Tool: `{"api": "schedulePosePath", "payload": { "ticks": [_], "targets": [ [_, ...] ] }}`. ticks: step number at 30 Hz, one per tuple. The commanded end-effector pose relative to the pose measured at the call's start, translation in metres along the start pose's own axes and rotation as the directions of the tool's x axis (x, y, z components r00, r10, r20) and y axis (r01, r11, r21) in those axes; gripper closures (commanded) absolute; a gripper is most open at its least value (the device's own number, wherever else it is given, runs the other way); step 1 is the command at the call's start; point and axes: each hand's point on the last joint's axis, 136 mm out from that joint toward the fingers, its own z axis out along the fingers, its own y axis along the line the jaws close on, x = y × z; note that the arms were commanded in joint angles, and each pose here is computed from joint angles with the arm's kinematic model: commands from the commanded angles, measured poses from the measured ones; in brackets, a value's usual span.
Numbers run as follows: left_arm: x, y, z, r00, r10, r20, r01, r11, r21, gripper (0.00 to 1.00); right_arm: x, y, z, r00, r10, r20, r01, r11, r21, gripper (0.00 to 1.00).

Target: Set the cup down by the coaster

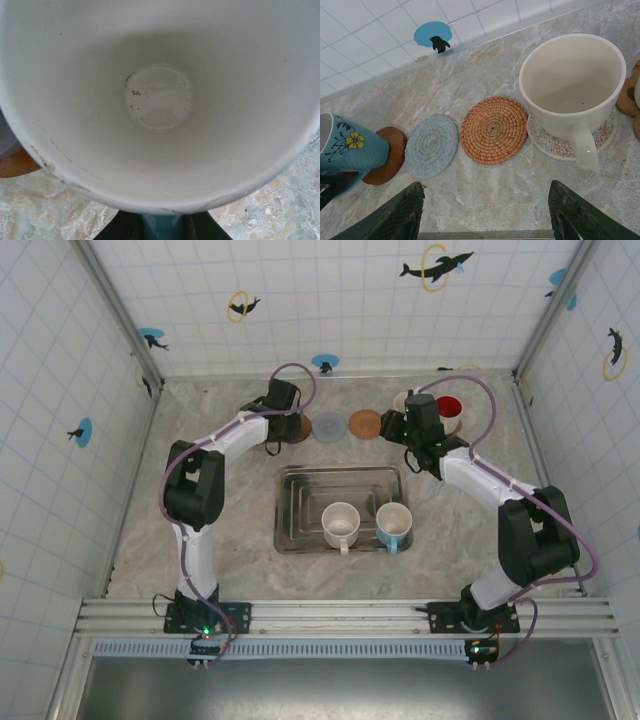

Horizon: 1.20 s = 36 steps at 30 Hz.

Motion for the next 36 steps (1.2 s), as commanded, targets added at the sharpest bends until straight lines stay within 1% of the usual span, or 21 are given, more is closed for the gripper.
{"api": "schedulePosePath", "payload": {
  "ticks": [1, 16, 33, 34, 36],
  "targets": [
    [-0.0246, -0.0035, -0.0067, 0.998, 0.013, 0.069, -0.014, 1.0, 0.008, 1.0, -0.0151, 0.0087, -0.0008, 1.0, 0.008, 0.026, -0.007, 1.0, -0.018, 0.33],
    [-0.0224, 0.0014, -0.0085, 0.999, 0.023, 0.044, -0.022, 1.0, -0.022, 1.0, -0.0146, 0.01, -0.0004, 1.0, 0.007, 0.021, -0.007, 1.0, -0.024, 0.33],
    [-0.0176, 0.001, -0.0049, 0.999, 0.025, 0.022, -0.025, 0.999, -0.02, 1.0, -0.0138, 0.0104, -0.0007, 1.0, 0.005, 0.016, -0.005, 1.0, -0.026, 0.33],
    [-0.0181, 0.0017, -0.0049, 0.999, 0.024, 0.022, -0.023, 1.0, -0.02, 1.0, -0.0139, 0.0102, -0.0007, 1.0, 0.005, 0.017, -0.004, 1.0, -0.026, 0.33],
    [-0.0171, 0.0001, -0.0049, 1.0, 0.025, 0.019, -0.025, 1.0, -0.015, 0.95, -0.0138, 0.0102, -0.0009, 1.0, 0.006, 0.015, -0.006, 1.0, -0.026, 0.33]
  ]
}}
